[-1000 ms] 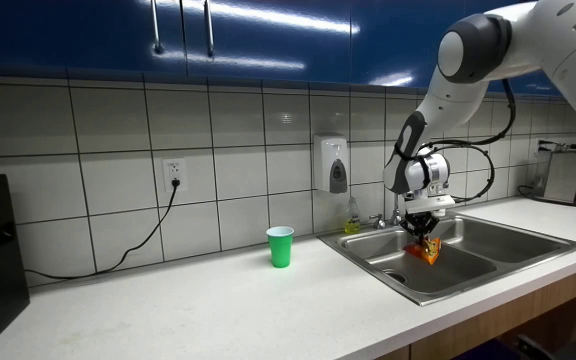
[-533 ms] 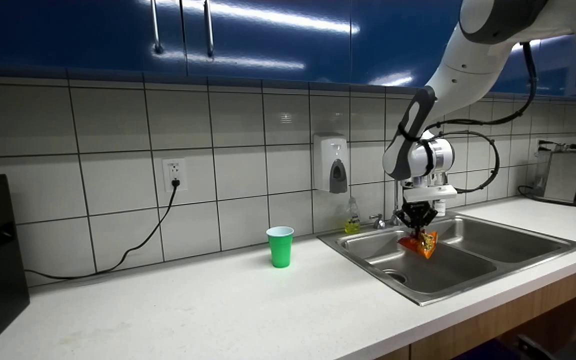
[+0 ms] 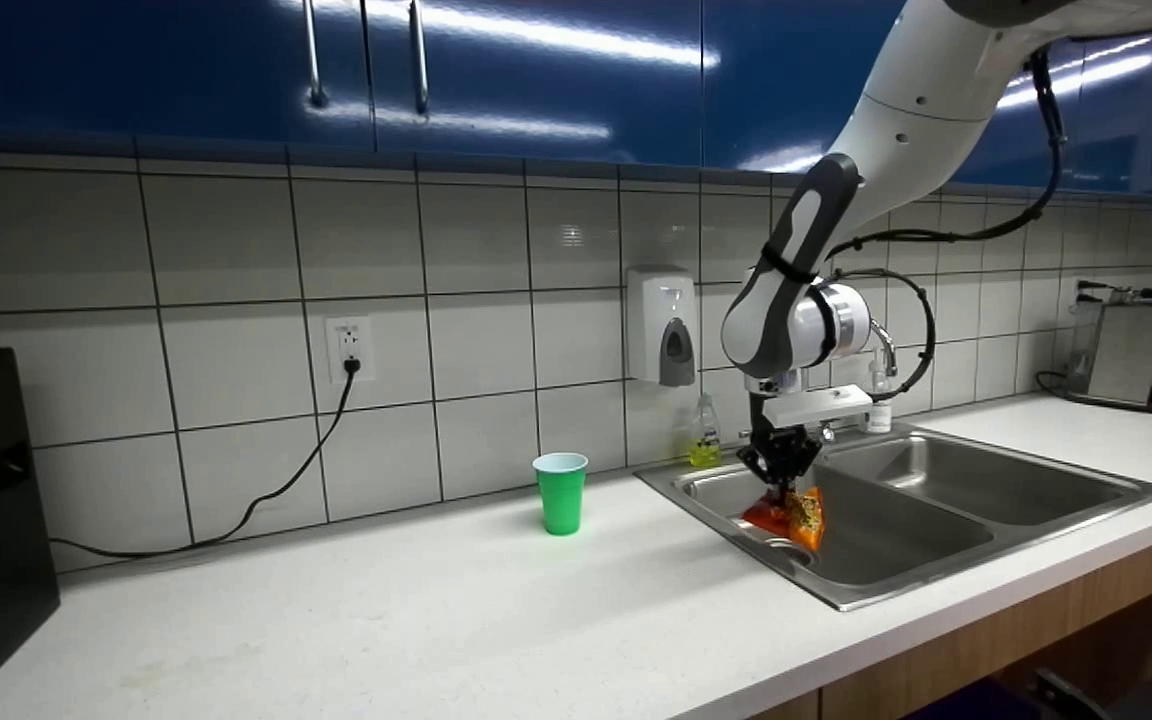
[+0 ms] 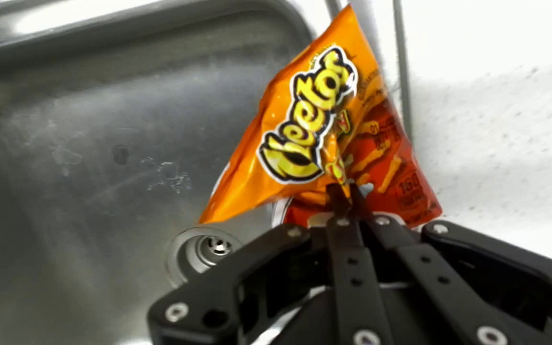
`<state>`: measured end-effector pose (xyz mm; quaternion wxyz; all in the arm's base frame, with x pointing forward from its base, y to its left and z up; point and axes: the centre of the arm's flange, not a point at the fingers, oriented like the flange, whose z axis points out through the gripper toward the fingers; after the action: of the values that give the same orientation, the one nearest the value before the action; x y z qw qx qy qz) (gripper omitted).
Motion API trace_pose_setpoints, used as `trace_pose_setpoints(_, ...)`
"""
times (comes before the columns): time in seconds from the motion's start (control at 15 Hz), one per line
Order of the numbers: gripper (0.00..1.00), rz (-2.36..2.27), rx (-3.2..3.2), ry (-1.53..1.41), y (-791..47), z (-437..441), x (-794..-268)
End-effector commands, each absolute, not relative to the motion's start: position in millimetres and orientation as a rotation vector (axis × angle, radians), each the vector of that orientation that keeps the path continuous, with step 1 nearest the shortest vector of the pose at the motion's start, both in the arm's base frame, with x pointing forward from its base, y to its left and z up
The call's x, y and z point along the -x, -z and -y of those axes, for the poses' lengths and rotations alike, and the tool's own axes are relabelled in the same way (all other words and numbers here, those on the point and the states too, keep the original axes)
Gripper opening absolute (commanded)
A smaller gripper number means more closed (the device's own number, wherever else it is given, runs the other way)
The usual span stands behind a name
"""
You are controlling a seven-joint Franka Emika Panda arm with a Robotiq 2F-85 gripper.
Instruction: Remove the orange packet from the sink, then place it on the left counter
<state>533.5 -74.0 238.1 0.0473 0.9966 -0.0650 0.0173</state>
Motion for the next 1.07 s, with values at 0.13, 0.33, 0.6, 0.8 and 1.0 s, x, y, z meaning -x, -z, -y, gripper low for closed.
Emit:
trace_pose_setpoints(0.13, 0.0, -0.044, -3.062, -0.085, -244.4, -11.3, -501.3)
trace_pose_setpoints(0.33, 0.0, -0.14, -3.077, -0.076, -242.3, -42.9, -490.3)
trace_pose_setpoints(0.6, 0.0, -0.233, -3.085, -0.057, -238.7, -71.3, -477.8)
trace_pose_setpoints(0.8, 0.0, -0.271, -3.085, -0.045, -234.8, -82.4, -471.3)
trace_pose_setpoints(1.0, 0.0, -0.285, -3.081, -0.026, -229.5, -86.2, -467.3)
